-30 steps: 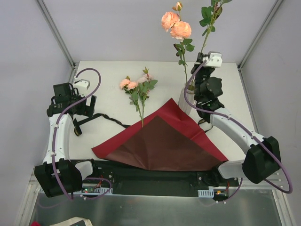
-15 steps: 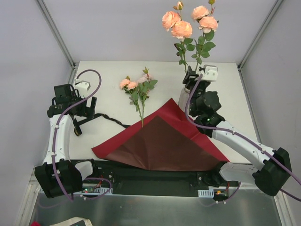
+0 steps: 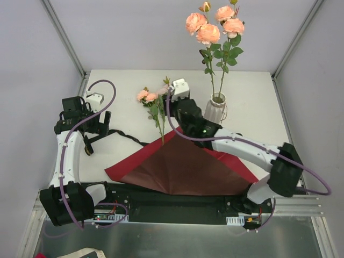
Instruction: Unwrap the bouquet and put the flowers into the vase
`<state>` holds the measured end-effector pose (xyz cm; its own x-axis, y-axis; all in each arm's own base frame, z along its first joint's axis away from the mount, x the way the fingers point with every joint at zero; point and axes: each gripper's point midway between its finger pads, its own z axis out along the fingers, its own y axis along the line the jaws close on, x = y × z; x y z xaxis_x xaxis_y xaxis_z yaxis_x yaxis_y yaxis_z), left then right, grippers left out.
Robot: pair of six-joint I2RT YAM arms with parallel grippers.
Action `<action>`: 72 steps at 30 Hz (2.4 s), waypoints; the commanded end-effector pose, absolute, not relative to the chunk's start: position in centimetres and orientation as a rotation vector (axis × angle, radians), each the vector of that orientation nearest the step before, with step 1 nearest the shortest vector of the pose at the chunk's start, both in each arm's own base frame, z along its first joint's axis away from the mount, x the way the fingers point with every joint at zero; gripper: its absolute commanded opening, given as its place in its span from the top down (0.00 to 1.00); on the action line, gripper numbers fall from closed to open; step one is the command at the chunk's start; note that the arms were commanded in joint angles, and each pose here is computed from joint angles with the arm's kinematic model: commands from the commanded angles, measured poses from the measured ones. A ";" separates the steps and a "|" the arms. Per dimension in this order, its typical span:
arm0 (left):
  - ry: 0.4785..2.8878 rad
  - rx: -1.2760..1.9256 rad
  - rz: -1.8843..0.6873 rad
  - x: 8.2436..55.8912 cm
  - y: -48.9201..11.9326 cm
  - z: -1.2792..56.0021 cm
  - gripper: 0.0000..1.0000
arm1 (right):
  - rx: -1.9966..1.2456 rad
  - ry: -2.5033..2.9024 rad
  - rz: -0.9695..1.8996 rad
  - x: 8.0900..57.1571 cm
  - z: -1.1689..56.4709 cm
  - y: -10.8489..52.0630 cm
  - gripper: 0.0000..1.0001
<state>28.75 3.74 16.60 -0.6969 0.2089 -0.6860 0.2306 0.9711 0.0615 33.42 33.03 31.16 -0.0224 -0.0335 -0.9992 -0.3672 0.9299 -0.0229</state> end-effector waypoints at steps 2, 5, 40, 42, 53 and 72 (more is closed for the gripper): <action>2.342 0.332 -0.035 28.6 3.6 16.8 0.01 | -0.413 1.853 0.354 34.4 23.9 38.2 0.40; 2.337 0.333 -0.028 28.6 3.7 16.8 0.01 | -0.435 2.010 0.323 35.4 18.3 39.2 0.37; 2.345 0.361 -0.022 28.6 3.8 15.6 0.01 | -0.233 2.346 0.271 38.9 5.2 37.5 0.56; 2.343 0.367 -0.021 28.6 3.7 15.6 0.01 | -0.207 2.348 0.245 38.9 4.9 37.3 0.56; 2.321 0.371 0.000 28.3 3.8 16.3 0.01 | -0.225 2.344 0.154 39.2 4.3 38.7 0.58; 2.292 0.389 0.031 27.4 3.8 17.7 0.01 | -0.115 2.283 0.194 41.5 7.3 37.9 0.99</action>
<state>27.67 3.68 16.42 -0.6646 0.2629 -0.6994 0.2621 0.9586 0.1112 39.52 37.38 2.55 -0.7125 -0.1179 -0.6917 -0.1840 0.9827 0.0221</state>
